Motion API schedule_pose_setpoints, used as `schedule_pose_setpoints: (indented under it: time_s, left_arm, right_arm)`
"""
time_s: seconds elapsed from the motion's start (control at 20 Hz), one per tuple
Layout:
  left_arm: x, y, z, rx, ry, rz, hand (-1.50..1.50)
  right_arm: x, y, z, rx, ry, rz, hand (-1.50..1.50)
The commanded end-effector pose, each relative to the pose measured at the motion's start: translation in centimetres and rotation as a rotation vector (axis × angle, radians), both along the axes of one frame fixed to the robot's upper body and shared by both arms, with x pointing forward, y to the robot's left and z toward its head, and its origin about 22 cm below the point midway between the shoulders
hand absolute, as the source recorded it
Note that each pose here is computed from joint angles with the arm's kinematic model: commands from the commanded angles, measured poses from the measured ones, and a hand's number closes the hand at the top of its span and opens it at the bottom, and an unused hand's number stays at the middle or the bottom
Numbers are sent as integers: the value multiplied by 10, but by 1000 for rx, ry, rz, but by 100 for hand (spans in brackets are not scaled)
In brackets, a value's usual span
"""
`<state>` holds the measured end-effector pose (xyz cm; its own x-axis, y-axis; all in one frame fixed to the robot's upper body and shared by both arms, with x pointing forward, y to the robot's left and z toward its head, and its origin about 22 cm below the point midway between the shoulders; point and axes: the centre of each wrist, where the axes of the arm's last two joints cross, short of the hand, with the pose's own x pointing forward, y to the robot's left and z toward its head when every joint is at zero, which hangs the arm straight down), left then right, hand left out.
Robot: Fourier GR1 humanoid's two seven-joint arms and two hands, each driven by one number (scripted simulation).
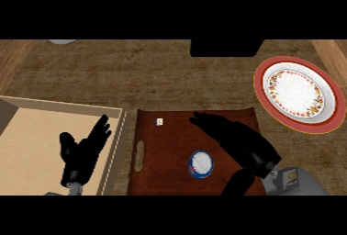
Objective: Pick the can from the tray and place it in the plate
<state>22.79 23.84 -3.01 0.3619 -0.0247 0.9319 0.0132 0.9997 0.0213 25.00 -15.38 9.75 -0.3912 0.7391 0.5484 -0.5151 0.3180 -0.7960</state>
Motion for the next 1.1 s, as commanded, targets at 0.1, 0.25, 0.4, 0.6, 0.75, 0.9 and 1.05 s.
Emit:
schedule_pose_setpoints:
  time_s: [0.1, 0.25, 0.4, 0.6, 0.75, 0.9, 1.05]
  left_arm:
    - [-1, 11, -2, -21, -2, 4, 0]
    - [6, 3, 13, -4, 17, 26, 0]
    - [3, 18, -15, -24, 10, 1, 0]
    - [11, 17, -12, -25, 16, 19, 0]
    - [-2, -14, -2, -30, 20, 10, 0]
    - [12, 6, -3, -5, 19, 12, 0]
    - [1, 4, -18, -34, 27, 17, 0]
  right_arm:
    - [-22, 3, -26, -7, 25, -1, -150]
    - [-21, 34, -14, -28, 6, -3, -150]
    - [-18, 16, -9, -96, -34, -26, -150]
    - [-24, 25, -32, -128, -50, -61, -150]
    - [-16, 31, -47, -141, -31, -40, -150]
    - [-18, 34, -63, -151, -28, -35, -150]
    - [1, 21, -55, -176, -16, -27, -150]
